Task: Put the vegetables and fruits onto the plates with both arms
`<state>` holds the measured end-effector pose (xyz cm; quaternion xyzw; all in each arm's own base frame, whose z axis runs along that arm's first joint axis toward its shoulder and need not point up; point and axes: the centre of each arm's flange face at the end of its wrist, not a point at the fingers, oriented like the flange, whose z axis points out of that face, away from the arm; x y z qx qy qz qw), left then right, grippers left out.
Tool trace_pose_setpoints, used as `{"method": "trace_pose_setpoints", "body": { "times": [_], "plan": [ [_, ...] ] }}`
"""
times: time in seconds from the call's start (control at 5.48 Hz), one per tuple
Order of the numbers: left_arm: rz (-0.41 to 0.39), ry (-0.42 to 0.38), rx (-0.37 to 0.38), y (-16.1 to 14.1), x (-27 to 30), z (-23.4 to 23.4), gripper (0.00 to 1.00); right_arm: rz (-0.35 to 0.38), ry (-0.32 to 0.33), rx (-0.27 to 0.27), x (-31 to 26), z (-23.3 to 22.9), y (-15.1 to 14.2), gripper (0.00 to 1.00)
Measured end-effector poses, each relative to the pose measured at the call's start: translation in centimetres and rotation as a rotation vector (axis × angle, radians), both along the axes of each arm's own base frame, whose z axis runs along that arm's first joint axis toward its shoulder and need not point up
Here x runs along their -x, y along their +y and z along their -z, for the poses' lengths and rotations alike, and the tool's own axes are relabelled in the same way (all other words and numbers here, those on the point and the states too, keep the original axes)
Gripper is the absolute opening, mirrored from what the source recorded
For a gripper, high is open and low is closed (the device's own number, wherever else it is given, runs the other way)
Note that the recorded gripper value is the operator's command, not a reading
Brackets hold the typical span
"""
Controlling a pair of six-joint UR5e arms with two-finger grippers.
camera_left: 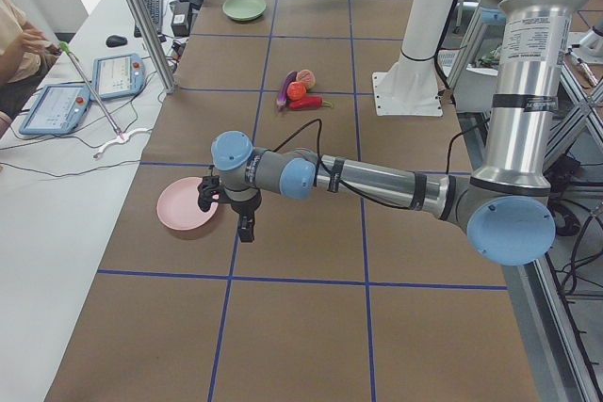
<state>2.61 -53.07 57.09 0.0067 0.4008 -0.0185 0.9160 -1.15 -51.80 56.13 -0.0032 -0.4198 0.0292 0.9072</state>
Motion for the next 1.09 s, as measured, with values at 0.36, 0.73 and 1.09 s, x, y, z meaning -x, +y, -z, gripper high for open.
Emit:
{"method": "trace_pose_setpoints", "body": {
  "times": [0.36,0.73,1.09],
  "plan": [
    [0.017,-0.037,-0.018,1.3,1.1,-0.3,1.00,0.004,-0.011,-0.015,0.1,0.5,-0.1,1.00],
    [0.016,-0.041,-0.035,1.5,1.0,0.1,1.00,0.005,-0.012,-0.007,0.2,0.3,0.0,1.00],
    [-0.031,0.012,-0.093,1.4,-2.9,2.0,1.00,0.022,-0.038,-0.023,1.2,0.5,-0.3,1.00]
  ]
}}
